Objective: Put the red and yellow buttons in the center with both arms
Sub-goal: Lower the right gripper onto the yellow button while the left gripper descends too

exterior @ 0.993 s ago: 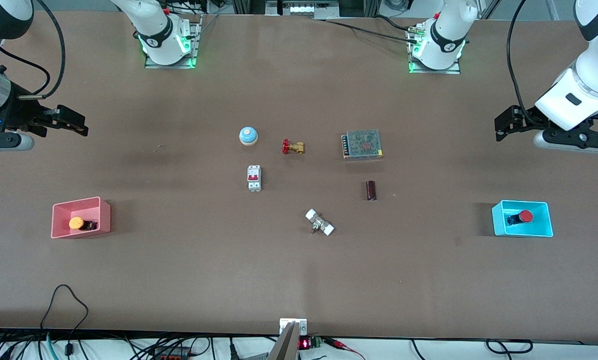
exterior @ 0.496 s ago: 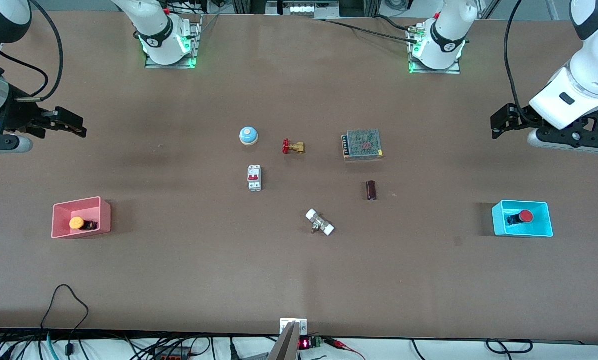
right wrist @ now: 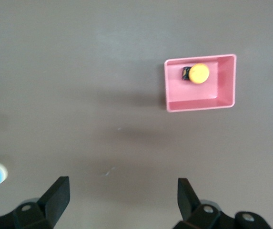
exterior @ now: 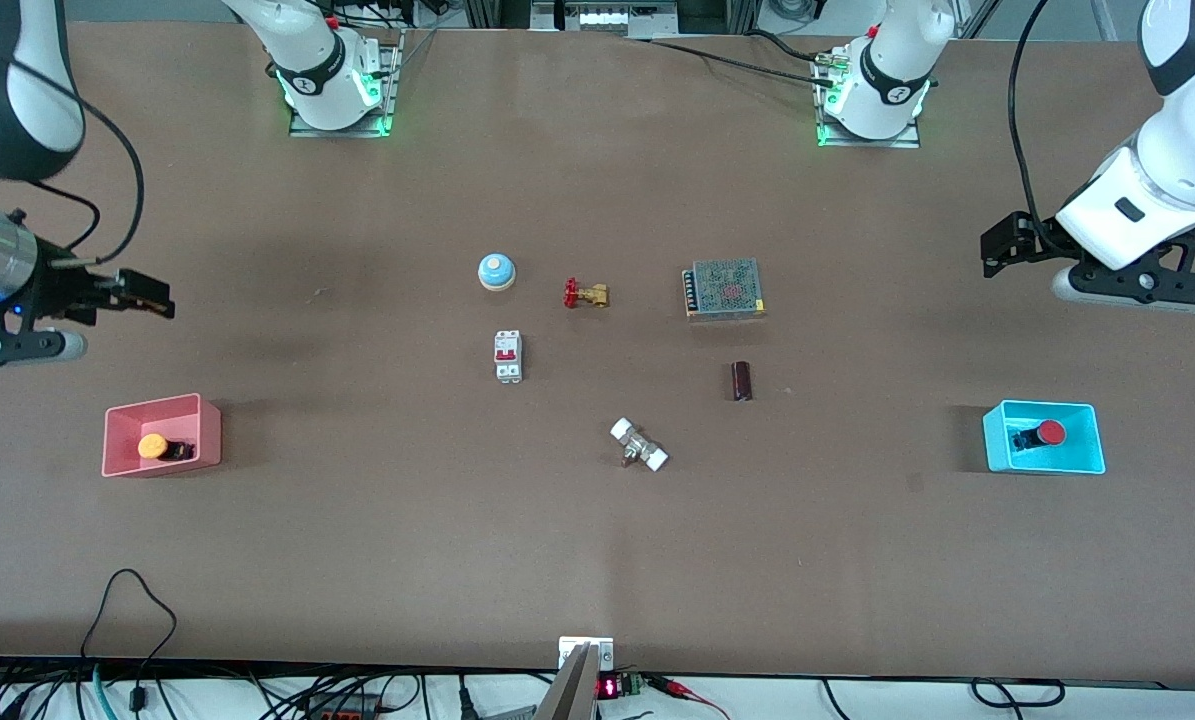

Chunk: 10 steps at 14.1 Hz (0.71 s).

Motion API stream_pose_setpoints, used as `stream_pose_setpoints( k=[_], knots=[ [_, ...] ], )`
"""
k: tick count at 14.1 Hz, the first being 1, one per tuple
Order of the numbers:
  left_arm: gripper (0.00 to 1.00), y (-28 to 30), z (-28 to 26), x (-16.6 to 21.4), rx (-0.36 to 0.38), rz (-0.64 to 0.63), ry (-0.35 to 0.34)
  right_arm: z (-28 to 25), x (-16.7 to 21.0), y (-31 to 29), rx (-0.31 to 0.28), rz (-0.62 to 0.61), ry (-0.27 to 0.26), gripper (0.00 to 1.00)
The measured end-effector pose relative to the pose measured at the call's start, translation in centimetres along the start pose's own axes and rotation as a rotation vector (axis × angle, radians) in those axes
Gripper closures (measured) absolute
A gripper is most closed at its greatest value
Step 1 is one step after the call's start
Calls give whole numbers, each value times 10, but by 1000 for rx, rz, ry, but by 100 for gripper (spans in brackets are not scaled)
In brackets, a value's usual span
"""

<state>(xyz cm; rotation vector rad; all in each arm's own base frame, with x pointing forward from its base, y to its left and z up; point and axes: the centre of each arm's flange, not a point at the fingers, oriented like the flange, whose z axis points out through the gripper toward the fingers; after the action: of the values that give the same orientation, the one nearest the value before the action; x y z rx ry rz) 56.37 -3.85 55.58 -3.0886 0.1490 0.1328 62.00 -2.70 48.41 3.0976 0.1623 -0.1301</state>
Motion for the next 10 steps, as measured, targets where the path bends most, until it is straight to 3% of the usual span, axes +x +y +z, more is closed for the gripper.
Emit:
stream_pose_setpoints(
  k=[3,5,7,10],
  knots=[
    [0,-50,54,23,-13,-80,-90,46,25,20,-40,-8,22,0],
    [0,-103,95,48,-30,-148,-113,78,41,42,-54,-54,62,0],
    [0,-146,130,79,-38,-165,-72,112,51,68,-58,-72,95,0],
    [0,-190,182,112,-26,-122,48,153,59,99,-65,-69,140,0]
  ],
)
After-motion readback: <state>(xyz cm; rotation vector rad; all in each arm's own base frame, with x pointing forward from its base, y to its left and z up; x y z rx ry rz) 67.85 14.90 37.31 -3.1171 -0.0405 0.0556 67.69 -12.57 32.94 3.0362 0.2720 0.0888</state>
